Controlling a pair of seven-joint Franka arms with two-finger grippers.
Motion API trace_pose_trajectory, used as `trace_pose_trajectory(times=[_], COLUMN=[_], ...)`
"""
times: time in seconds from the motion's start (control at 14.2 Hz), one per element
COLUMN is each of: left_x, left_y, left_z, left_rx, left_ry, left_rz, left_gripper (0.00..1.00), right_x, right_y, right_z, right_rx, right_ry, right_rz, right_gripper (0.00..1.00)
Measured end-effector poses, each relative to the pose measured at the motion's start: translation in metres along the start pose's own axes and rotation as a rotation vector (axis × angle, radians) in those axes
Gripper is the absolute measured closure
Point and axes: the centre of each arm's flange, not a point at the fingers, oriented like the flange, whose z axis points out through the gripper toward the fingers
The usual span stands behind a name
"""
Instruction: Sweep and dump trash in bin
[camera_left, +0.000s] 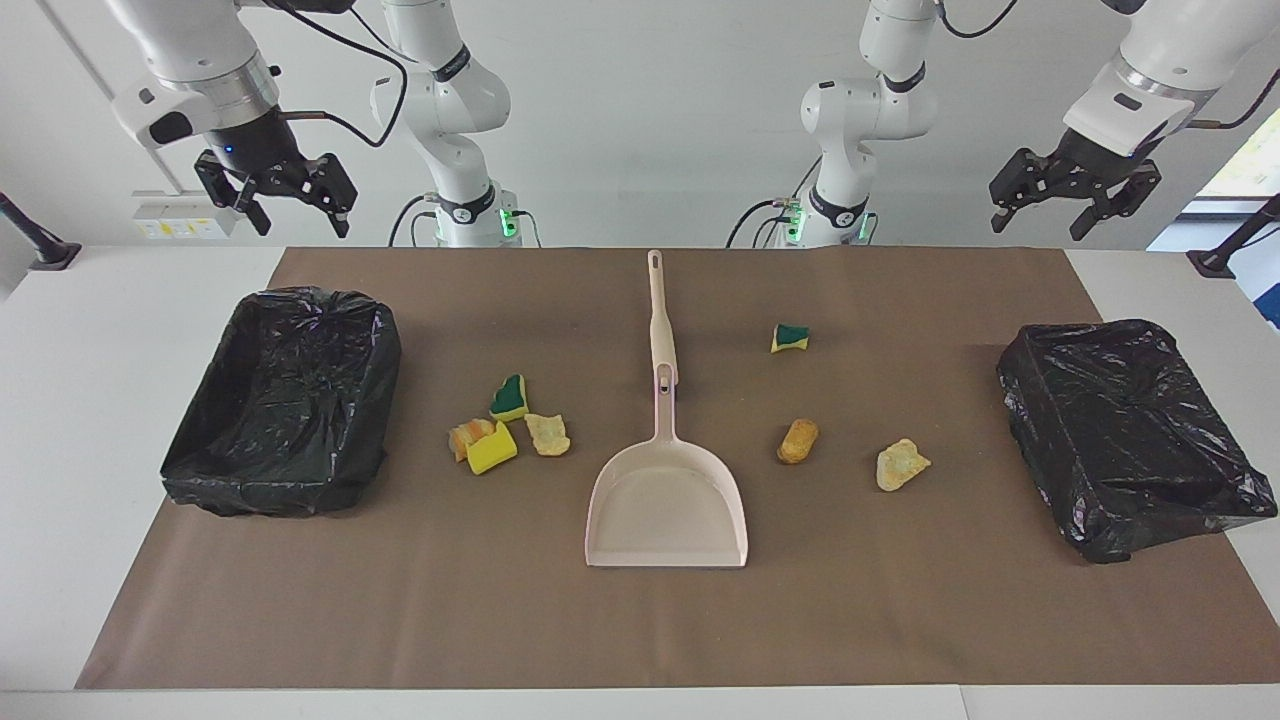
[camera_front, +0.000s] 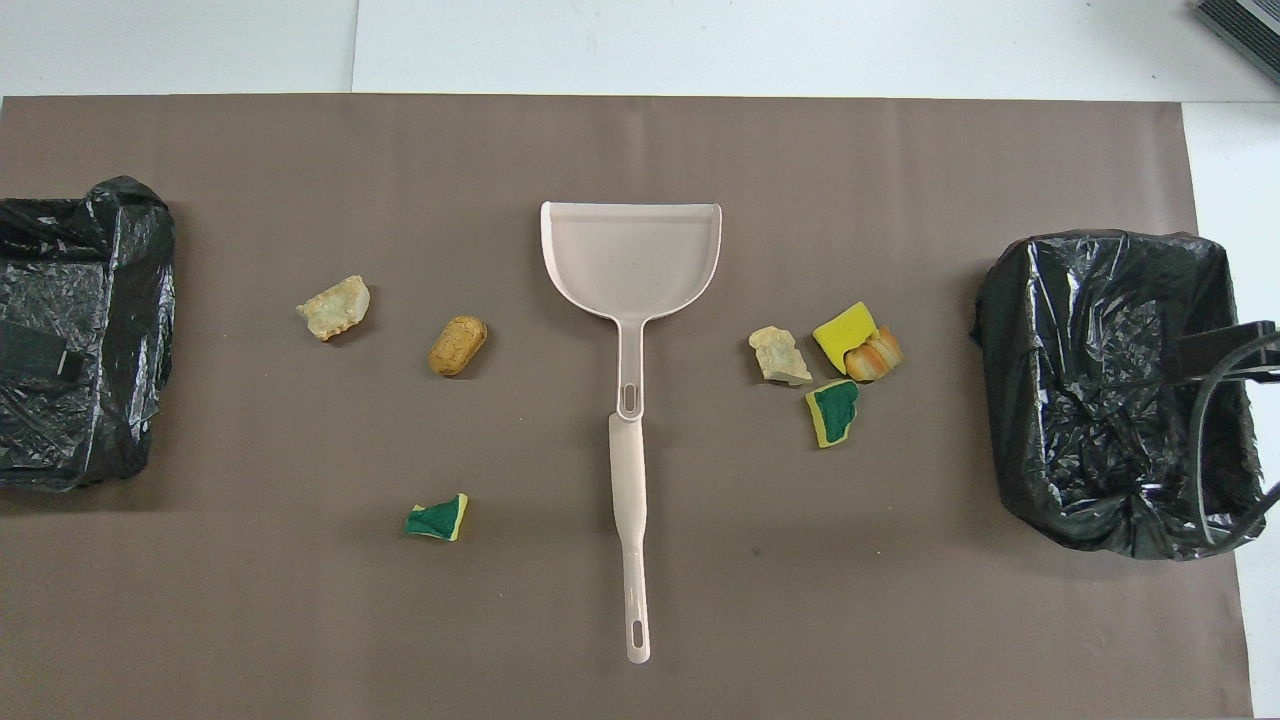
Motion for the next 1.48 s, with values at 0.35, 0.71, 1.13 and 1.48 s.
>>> trace_pose_trajectory(times=[0.35, 0.71, 1.13, 1.48], left_x=[0.0, 0.0, -0.001, -0.004], left_y=[0.001, 0.004, 0.035, 0.125], left_z=[0.0, 0.0, 0.006, 0.038], left_rx=[0.0, 0.0, -0.002, 0.008], left_ry=[0.0, 0.0, -0.017, -0.018], left_rz=[-0.001, -0.002, 0.034, 0.052], left_gripper=[0.0, 0.0, 0.0, 0.0], right_x=[0.0, 0.0, 0.0, 0.0], right_y=[0.0, 0.0, 0.0, 0.0], right_z=[0.0, 0.0, 0.0, 0.0], right_rx=[0.0, 0.0, 0.0, 0.0], right_ry=[0.0, 0.0, 0.0, 0.0], right_rz=[0.0, 0.0, 0.0, 0.0], right_gripper=[0.0, 0.0, 0.0, 0.0])
